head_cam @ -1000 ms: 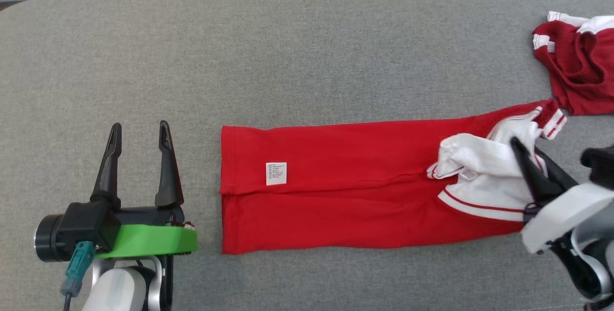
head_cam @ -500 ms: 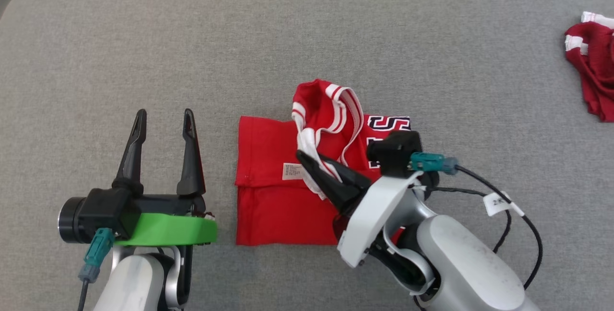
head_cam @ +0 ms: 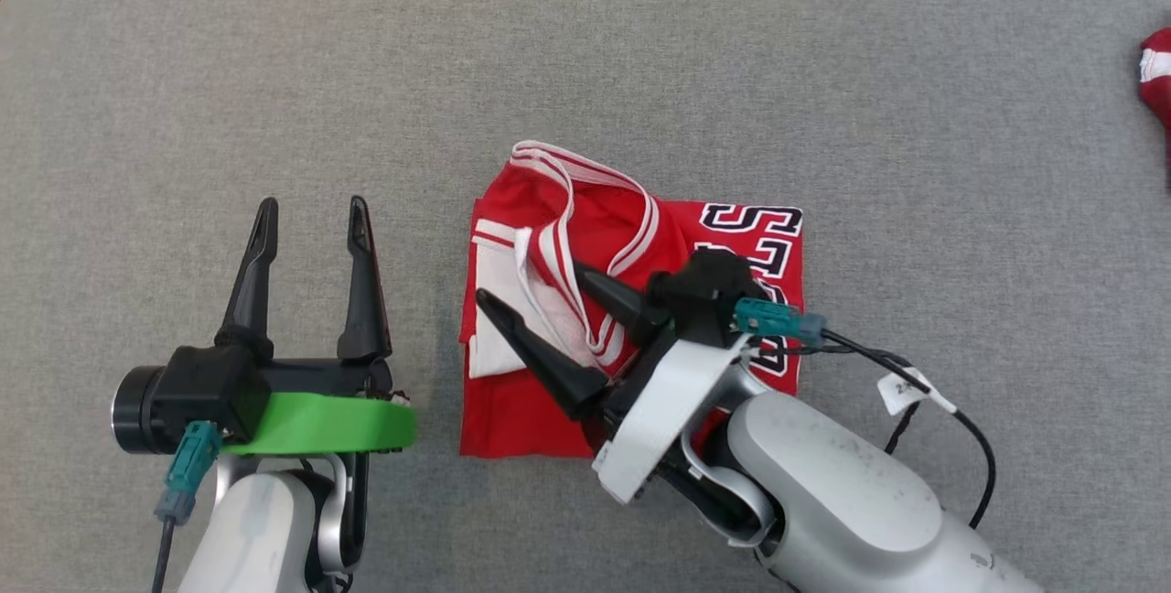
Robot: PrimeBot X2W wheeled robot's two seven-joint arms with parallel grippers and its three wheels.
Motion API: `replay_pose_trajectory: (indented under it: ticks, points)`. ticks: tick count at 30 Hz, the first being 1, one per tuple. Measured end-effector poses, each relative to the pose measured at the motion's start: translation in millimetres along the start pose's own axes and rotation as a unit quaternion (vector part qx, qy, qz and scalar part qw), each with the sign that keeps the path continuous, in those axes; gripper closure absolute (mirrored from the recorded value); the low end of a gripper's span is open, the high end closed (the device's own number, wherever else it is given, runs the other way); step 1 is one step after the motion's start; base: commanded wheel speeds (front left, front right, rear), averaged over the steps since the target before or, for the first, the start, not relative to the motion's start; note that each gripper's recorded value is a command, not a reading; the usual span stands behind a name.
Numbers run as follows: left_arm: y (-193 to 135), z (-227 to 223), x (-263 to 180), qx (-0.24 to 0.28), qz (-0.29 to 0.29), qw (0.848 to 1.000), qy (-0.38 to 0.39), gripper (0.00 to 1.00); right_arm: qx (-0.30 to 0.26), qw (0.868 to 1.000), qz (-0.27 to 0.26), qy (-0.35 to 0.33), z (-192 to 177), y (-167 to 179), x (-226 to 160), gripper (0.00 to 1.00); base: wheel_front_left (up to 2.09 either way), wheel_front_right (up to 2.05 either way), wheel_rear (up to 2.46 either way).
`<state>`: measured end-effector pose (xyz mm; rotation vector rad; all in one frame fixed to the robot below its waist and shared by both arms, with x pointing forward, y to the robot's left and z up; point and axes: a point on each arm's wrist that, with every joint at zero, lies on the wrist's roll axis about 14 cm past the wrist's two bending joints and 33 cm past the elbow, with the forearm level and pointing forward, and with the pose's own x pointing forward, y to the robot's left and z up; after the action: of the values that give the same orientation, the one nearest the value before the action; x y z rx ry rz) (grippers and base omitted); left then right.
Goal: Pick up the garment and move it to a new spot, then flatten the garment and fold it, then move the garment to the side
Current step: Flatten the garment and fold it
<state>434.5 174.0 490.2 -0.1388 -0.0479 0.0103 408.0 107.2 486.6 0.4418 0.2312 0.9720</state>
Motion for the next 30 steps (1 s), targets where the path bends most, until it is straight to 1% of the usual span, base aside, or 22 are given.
replay_pose_trajectory:
  ticks: [4, 6, 8, 15, 20, 24, 27, 30]
  points:
    - [-3.1, -0.2, 2.3, 0.002, -0.005, 1.0, -0.002, 0.0, -0.039, 0.997, 0.007, -0.069, 35.0, -5.3, -8.6, 0.0, 0.0, 0.0, 0.0]
    - [-4.2, 0.7, 3.4, 0.002, -0.006, 1.0, -0.004, 0.0, -0.06, 0.993, -0.005, -0.101, 55.2, -15.3, -17.2, 0.0, 0.0, 0.0, 0.0]
    - [-4.9, 0.2, 3.8, 0.002, -0.007, 1.0, -0.004, 0.0, -0.075, 0.991, -0.019, -0.113, 66.1, -25.7, -27.1, 0.0, 0.0, 0.0, 0.0]
    - [-10.5, -2.8, 5.3, 0.002, -0.017, 1.0, -0.001, 0.0, -0.087, 0.988, -0.073, -0.108, 71.0, -48.9, -65.7, 0.0, 0.0, 0.0, 0.0]
    - [-16.2, -2.9, 7.2, 0.002, -0.026, 1.0, -0.002, 0.0, -0.096, 0.985, -0.113, -0.087, 63.1, -60.3, -91.6, 0.0, 0.0, 0.0, 0.0]
    - [-17.7, -2.3, 7.4, 0.003, -0.03, 1.0, -0.003, 0.0, -0.102, 0.976, -0.165, -0.095, 67.2, -76.6, -119.6, 0.0, 0.0, 0.0, 0.0]
    - [-19.5, -3.9, 5.7, 0.007, -0.035, 0.999, 0.0, 0.0, -0.108, 0.963, -0.223, -0.109, 74.6, -95.1, -149.9, 0.0, 0.0, 0.0, 0.0]
    - [-19.3, -5.5, 4.2, 0.012, -0.038, 0.999, 0.006, 0.0, -0.115, 0.946, -0.28, -0.119, 80.5, -111.6, -182.2, 0.0, 0.0, 0.0, 0.0]
